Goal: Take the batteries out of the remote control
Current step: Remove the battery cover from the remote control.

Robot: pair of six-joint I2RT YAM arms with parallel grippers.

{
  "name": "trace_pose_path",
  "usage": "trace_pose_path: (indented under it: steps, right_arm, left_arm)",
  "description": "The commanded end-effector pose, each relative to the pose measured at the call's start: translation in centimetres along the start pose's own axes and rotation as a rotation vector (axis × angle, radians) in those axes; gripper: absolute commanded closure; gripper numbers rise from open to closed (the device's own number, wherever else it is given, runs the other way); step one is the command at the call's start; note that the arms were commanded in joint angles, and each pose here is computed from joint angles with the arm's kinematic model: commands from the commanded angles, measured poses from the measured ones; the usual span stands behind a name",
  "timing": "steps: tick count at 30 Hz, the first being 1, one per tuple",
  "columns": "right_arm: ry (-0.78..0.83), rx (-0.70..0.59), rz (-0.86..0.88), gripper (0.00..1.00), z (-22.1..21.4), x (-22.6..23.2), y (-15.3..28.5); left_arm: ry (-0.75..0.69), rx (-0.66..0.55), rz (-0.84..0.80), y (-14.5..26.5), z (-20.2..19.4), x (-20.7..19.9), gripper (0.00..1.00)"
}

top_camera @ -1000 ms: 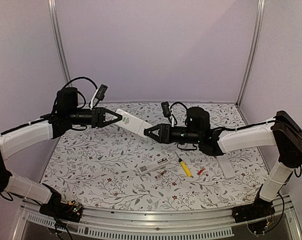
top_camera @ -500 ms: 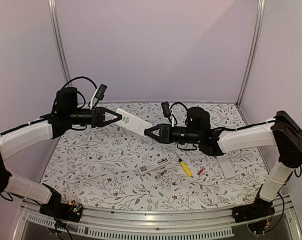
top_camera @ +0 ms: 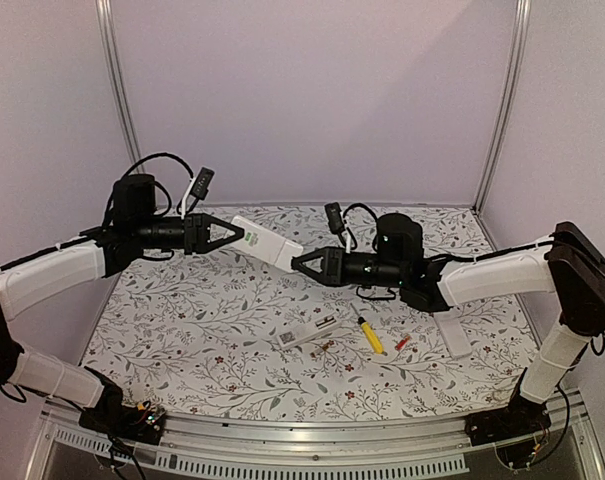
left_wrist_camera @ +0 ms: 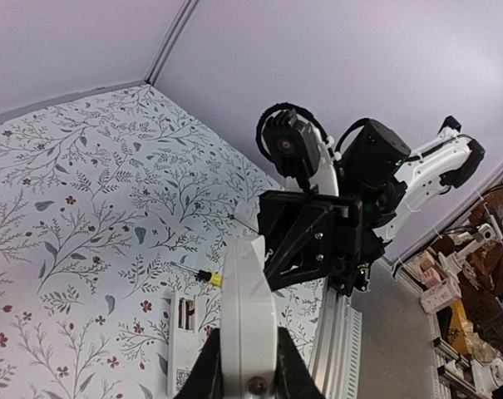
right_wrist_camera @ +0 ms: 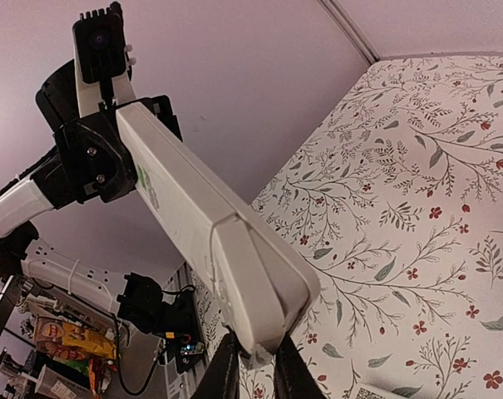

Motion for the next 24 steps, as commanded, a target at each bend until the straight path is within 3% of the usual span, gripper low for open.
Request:
trace_pose_path:
  steps: [1,24]
  right_arm:
    - [0.006,-0.033,0.011,0.87,0.7,0.4,0.6]
    - [0.014,-0.049,0.137,0.87,1.1,1.9,0.6]
  left_arm:
    - [-0.042,-0.017,-0.066,0.1,1.4,-1.4,1.00]
    - [-0.028,-0.009,-0.109,-0.1,1.2,-1.7,1.00]
Point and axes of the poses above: each gripper's point midway between its finger pads, its own y axis back along the fingers, its own x axis along the line the jaws close on, z = x × y, the point moved 4 cm from there along y, back along the fingers, and after that the axes turned 9 degrees about -y, right-handed, at the moved point
